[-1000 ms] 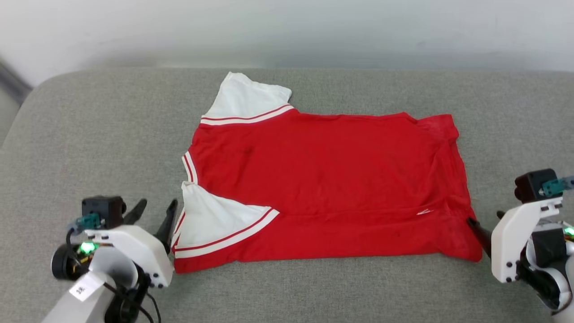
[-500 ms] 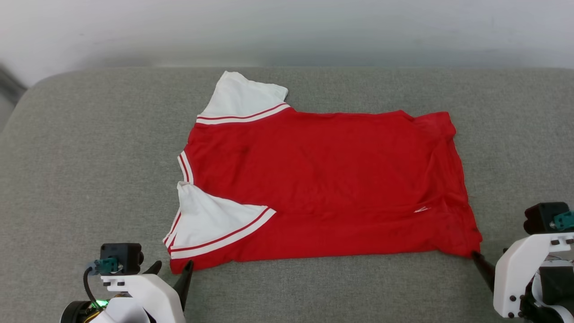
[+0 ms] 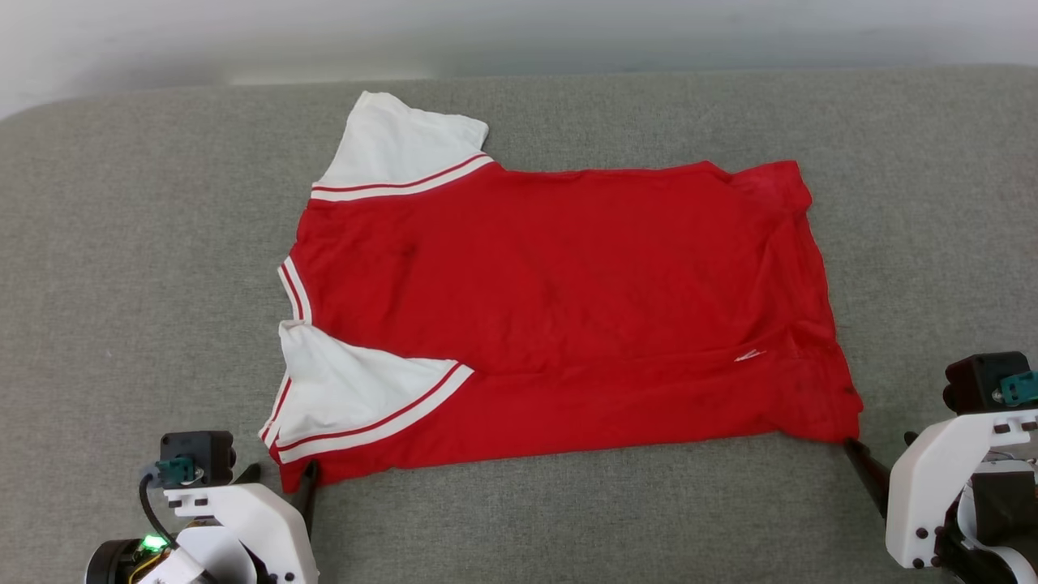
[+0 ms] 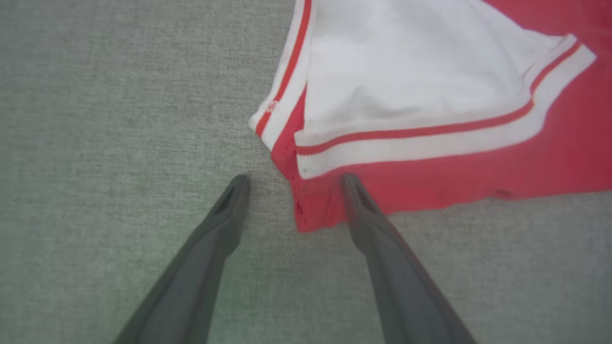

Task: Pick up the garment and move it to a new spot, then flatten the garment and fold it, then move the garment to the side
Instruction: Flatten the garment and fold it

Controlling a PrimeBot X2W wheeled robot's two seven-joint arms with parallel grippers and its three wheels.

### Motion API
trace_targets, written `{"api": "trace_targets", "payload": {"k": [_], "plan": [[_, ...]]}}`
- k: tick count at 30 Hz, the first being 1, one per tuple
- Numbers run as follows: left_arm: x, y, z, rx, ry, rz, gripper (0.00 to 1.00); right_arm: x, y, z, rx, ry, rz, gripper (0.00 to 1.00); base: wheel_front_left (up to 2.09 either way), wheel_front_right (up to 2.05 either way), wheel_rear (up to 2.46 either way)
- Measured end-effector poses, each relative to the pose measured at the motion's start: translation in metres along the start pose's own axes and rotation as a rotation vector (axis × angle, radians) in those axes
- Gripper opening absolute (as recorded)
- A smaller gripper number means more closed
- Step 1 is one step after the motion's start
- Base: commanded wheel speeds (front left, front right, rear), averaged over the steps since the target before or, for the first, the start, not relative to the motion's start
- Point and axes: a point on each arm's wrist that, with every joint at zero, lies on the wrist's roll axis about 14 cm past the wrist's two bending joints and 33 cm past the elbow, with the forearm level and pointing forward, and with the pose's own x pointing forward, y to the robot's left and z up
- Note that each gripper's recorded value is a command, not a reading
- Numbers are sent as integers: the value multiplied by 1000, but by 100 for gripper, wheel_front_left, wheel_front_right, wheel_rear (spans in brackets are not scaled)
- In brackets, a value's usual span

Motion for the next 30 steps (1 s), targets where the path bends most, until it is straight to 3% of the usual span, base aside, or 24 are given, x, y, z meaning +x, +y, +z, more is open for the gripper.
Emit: {"api": "trace_targets", "payload": {"k": [4,5,6,7,18,30], "plan": [[8,-5,-10,-9,50,-23,100,2,-3,-2,-2,11,-7,100,0,0,0],[9,-7,-12,-10,66,-37,70,2,-4,-3,-3,14,-10,100,0,0,0],[10,-9,-14,-8,79,-49,16,2,-5,-3,-8,18,-13,100,0,0,0],[11,-10,-15,-4,87,-59,0,1,-7,-2,-14,16,-20,100,0,0,0],[-7,-24,-5,-1,14,-119,0,8,-3,19,-73,-15,-21,100,0,0,0],[-29,-26,23,27,-75,-119,0,47,11,4,-96,98,0,100,0,0,0]]}}
